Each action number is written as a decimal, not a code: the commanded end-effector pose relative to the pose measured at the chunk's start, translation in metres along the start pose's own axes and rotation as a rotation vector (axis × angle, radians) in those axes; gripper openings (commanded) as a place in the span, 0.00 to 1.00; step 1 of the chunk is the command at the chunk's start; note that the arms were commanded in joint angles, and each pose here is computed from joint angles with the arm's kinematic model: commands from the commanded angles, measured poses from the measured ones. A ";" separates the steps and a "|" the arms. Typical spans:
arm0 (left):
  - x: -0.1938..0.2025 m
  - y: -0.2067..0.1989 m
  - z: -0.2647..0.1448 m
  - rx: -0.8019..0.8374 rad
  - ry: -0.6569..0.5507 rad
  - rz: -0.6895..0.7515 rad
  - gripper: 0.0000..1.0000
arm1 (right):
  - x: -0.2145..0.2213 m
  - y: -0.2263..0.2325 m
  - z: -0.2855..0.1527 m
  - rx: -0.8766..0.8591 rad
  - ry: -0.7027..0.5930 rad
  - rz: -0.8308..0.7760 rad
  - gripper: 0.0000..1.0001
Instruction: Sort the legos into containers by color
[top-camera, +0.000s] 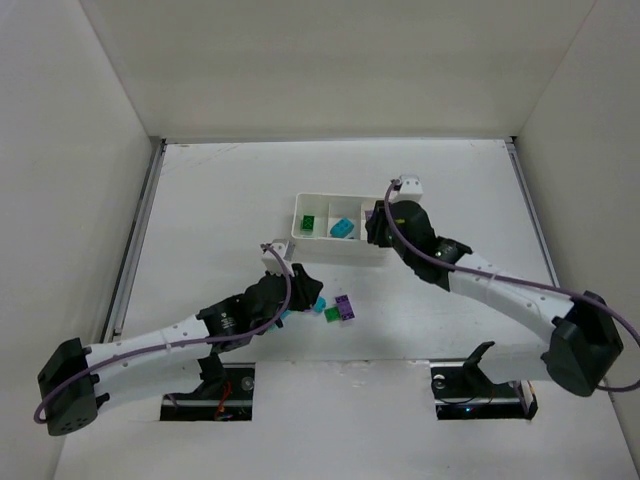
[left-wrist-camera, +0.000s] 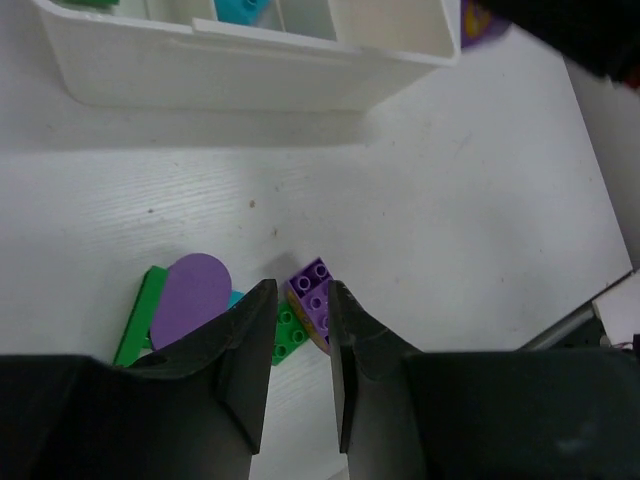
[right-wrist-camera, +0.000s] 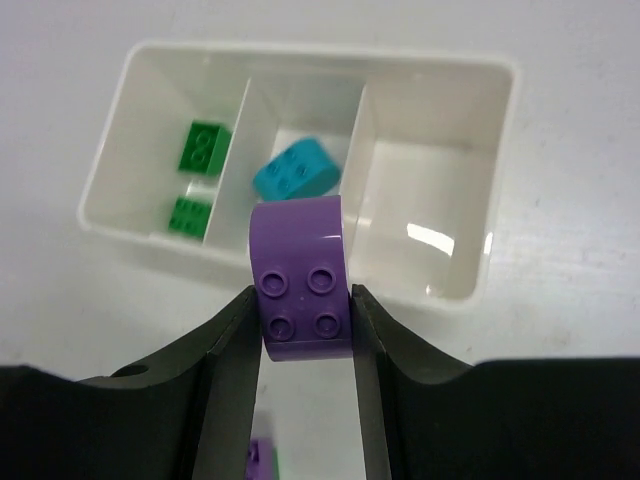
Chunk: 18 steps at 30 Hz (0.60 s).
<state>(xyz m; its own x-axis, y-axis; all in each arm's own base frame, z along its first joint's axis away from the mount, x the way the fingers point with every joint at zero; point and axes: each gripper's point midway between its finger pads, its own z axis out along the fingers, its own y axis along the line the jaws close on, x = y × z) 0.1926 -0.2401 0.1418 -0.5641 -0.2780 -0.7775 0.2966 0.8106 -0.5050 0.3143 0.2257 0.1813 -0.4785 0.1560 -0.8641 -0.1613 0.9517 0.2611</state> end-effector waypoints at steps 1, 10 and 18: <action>0.009 -0.007 0.002 0.031 -0.013 0.011 0.26 | -0.062 0.008 0.022 -0.009 -0.142 0.013 0.27; 0.029 -0.005 0.002 0.027 0.016 0.020 0.27 | -0.062 -0.026 0.057 0.108 -0.125 0.007 0.27; 0.040 0.004 0.009 -0.008 0.054 0.024 0.28 | -0.044 -0.033 0.067 0.114 -0.089 0.003 0.29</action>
<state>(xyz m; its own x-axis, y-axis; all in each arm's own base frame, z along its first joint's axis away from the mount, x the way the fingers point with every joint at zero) 0.1732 -0.2518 0.1084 -0.6020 -0.2096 -0.7705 0.3245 0.8174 -0.4759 0.3871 0.2029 0.1733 -0.4422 0.1556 -0.8833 -0.0524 0.9787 0.1986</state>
